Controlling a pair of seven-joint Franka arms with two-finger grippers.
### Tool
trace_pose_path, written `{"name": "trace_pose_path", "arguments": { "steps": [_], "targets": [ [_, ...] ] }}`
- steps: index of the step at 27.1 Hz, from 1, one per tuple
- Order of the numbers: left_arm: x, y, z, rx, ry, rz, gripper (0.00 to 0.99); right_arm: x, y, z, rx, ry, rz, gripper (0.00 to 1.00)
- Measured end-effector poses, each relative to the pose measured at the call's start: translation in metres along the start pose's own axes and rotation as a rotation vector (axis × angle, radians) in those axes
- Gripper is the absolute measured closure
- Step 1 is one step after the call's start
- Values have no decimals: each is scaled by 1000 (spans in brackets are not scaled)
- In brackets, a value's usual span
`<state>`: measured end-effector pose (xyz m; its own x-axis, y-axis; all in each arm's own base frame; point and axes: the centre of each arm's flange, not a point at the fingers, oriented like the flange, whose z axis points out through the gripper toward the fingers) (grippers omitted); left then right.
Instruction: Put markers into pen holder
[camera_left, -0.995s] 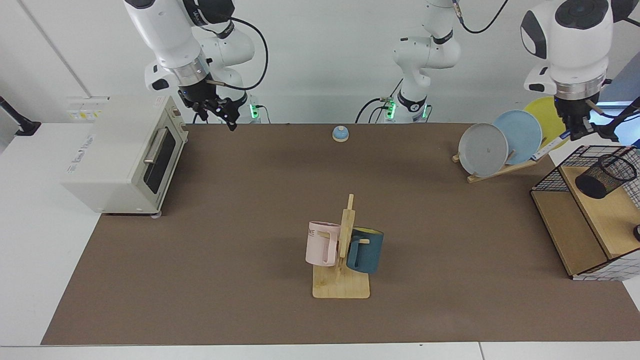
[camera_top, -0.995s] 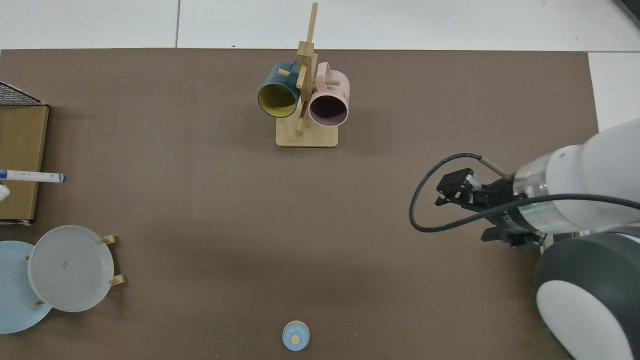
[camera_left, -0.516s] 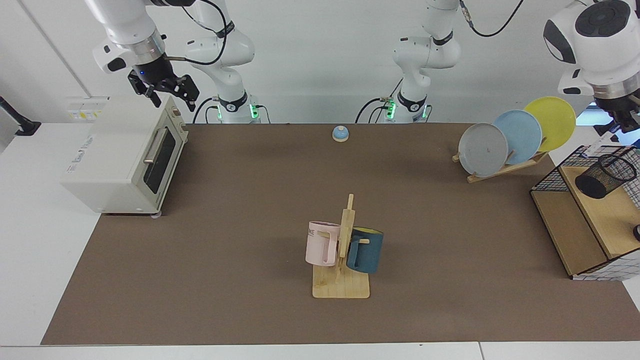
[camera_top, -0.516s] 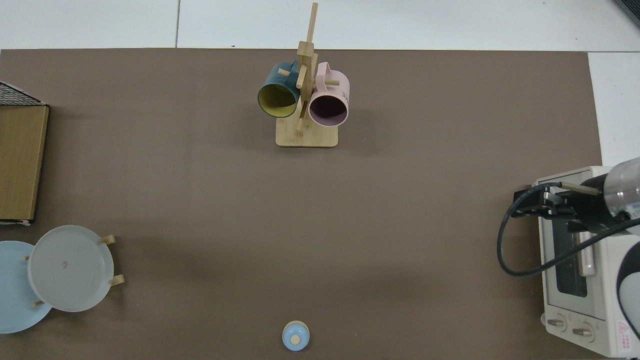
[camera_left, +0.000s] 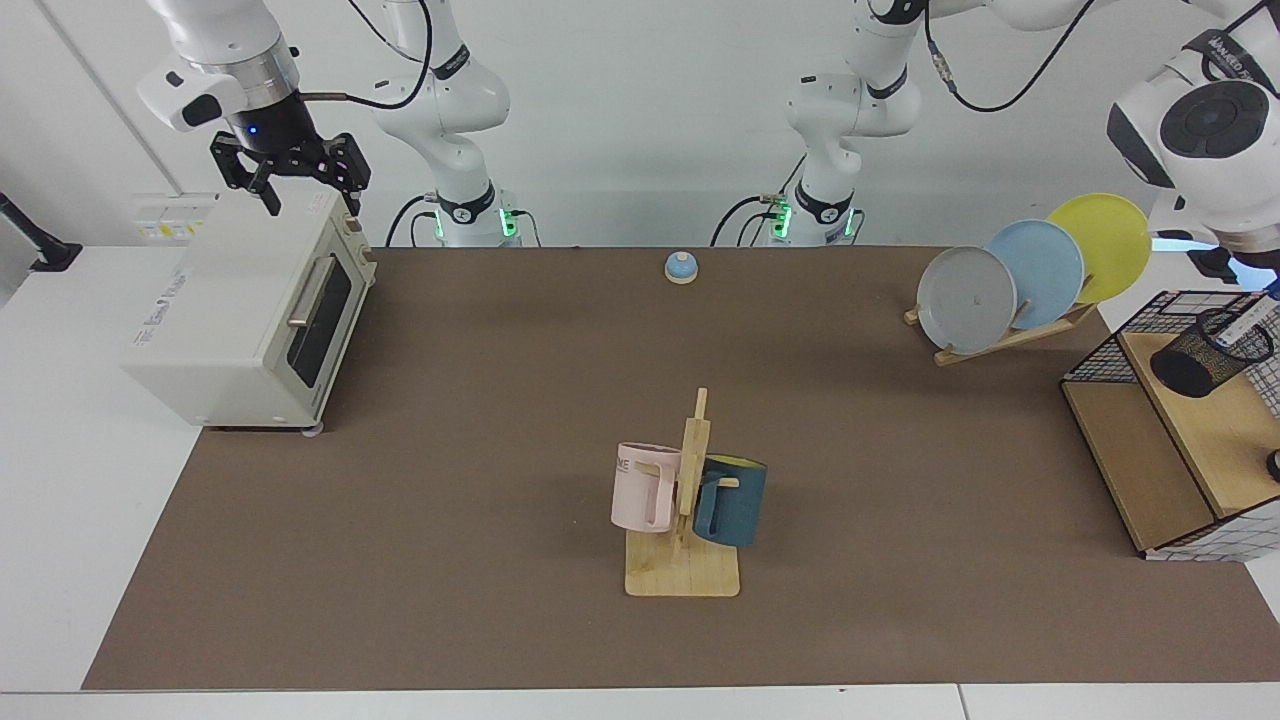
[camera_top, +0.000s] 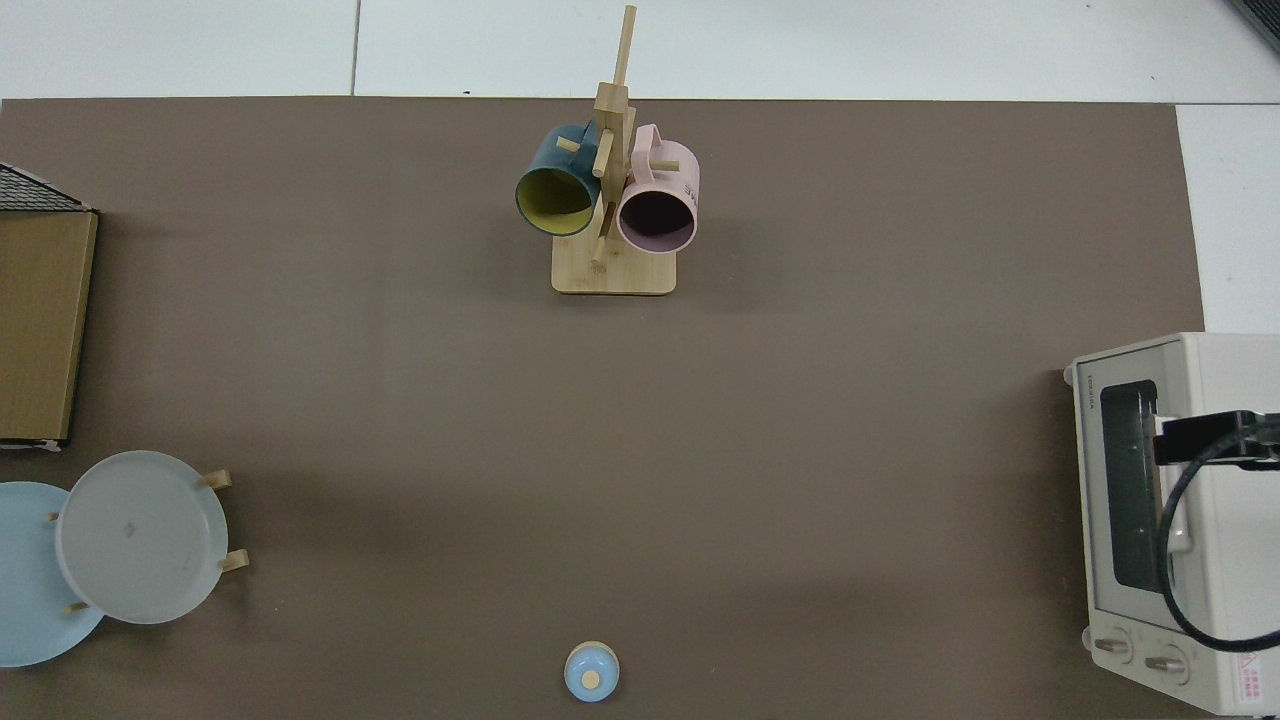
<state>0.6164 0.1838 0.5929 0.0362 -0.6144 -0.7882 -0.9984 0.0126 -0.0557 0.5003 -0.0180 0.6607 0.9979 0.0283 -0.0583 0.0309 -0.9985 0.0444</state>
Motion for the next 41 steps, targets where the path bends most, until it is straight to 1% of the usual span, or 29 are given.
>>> {"name": "trace_pose_path", "arguments": {
  "steps": [5,9,14,19,25,30,36,38,39,40,41],
  "targets": [
    [10,-13,12,-16,-38,24,837,7,-5,10,8,-21,-7,0],
    [3,-20,27,-37,-63,13,837,14,-5,18,8,-38,-6,0],
    [-12,-22,34,-47,-80,5,837,14,-10,18,12,-40,-34,0],
    [-16,-21,32,-51,-84,16,837,12,-15,17,14,-41,-44,0],
    [-19,-13,38,-122,-82,49,837,9,-11,13,16,-35,-36,0],
    [-14,-5,46,-204,-78,44,837,9,-12,12,17,-33,-39,0],
    [-5,-3,56,-249,-97,10,833,9,-12,12,16,-33,-40,0],
    [-2,-3,58,-260,-104,2,793,9,-12,12,16,-33,-40,0],
    [-1,-3,58,-263,-106,0,705,9,-12,12,16,-33,-40,0],
    [0,-3,58,-267,-108,-1,656,9,-12,12,17,-33,-40,0],
    [0,-4,57,-268,-108,0,581,9,-12,12,17,-33,-40,0]
  ]
}}
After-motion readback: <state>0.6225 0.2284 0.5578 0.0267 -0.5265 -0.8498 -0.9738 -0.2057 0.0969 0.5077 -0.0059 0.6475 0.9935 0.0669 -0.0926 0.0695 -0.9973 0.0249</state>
